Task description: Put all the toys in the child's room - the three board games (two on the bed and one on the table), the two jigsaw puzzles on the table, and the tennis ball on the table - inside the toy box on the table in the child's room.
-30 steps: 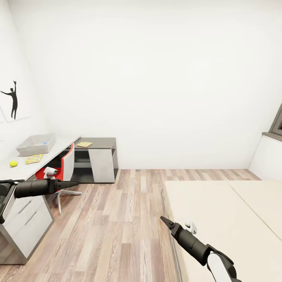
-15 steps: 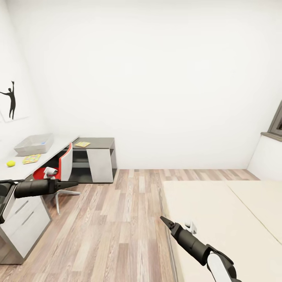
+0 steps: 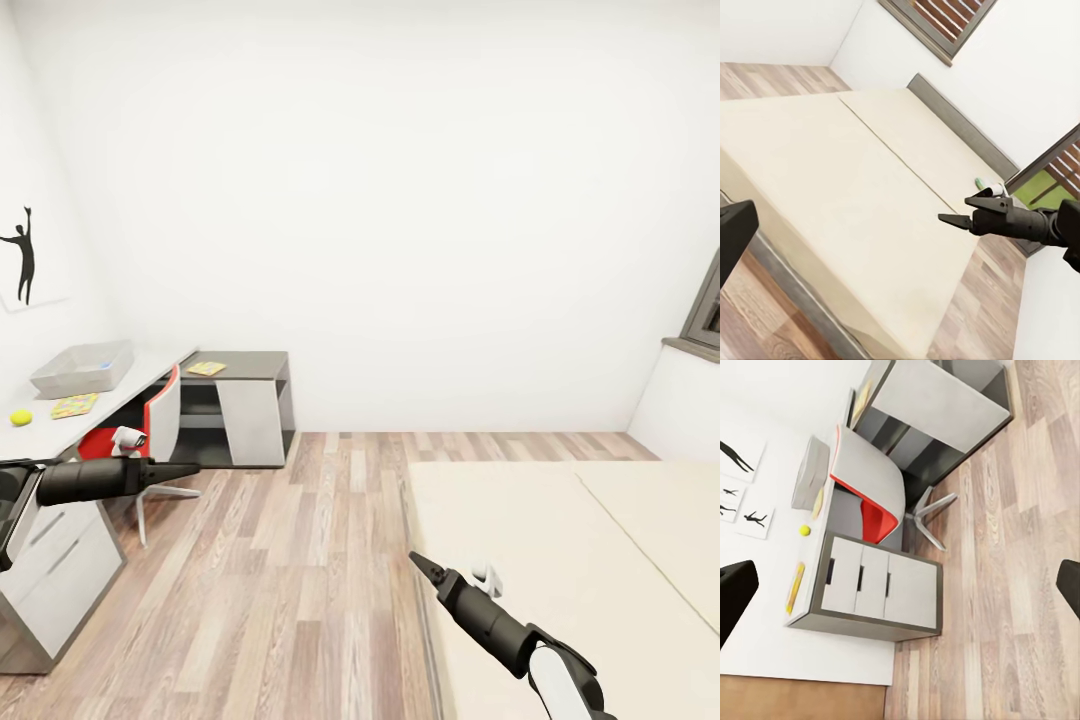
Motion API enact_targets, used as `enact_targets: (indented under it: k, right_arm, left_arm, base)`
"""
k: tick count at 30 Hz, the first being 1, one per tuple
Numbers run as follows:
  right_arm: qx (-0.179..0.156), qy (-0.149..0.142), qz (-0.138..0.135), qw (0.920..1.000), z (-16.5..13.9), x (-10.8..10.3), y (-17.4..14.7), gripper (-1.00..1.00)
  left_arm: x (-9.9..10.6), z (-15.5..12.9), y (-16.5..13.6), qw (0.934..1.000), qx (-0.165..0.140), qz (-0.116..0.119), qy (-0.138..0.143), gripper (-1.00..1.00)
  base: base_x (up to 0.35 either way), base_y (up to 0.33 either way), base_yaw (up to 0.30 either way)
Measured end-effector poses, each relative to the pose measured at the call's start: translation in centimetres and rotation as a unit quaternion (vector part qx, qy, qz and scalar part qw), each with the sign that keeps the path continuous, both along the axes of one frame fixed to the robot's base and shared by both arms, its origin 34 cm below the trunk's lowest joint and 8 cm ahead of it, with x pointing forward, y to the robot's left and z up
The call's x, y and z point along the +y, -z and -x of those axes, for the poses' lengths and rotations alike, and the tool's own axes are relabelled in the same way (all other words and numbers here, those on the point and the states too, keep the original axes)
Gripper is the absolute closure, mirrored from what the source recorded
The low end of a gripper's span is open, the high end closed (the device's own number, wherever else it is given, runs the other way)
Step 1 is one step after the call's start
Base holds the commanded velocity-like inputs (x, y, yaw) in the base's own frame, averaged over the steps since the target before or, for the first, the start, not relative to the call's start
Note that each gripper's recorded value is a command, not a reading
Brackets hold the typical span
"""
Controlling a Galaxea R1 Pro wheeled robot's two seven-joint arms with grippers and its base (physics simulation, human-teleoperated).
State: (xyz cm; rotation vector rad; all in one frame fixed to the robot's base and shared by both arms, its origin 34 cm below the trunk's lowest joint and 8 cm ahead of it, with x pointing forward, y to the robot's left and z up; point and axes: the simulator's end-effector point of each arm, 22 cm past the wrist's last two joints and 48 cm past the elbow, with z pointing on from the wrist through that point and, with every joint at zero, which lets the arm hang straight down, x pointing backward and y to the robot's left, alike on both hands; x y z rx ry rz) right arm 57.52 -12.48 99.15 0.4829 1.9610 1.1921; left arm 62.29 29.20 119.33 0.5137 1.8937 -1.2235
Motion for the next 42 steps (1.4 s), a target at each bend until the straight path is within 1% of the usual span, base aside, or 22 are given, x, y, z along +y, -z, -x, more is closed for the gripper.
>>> enact_targets:
  k: [42]
  right_arm:
    - [0.000, 0.000, 0.000, 1.0000, -0.01, 0.00, -0.01, -1.00]
  left_arm:
    - [-0.01, 0.00, -0.01, 1.0000, 0.000, 0.000, 0.000, -1.00]
  base:
    - [0.000, -0.094, 0.000]
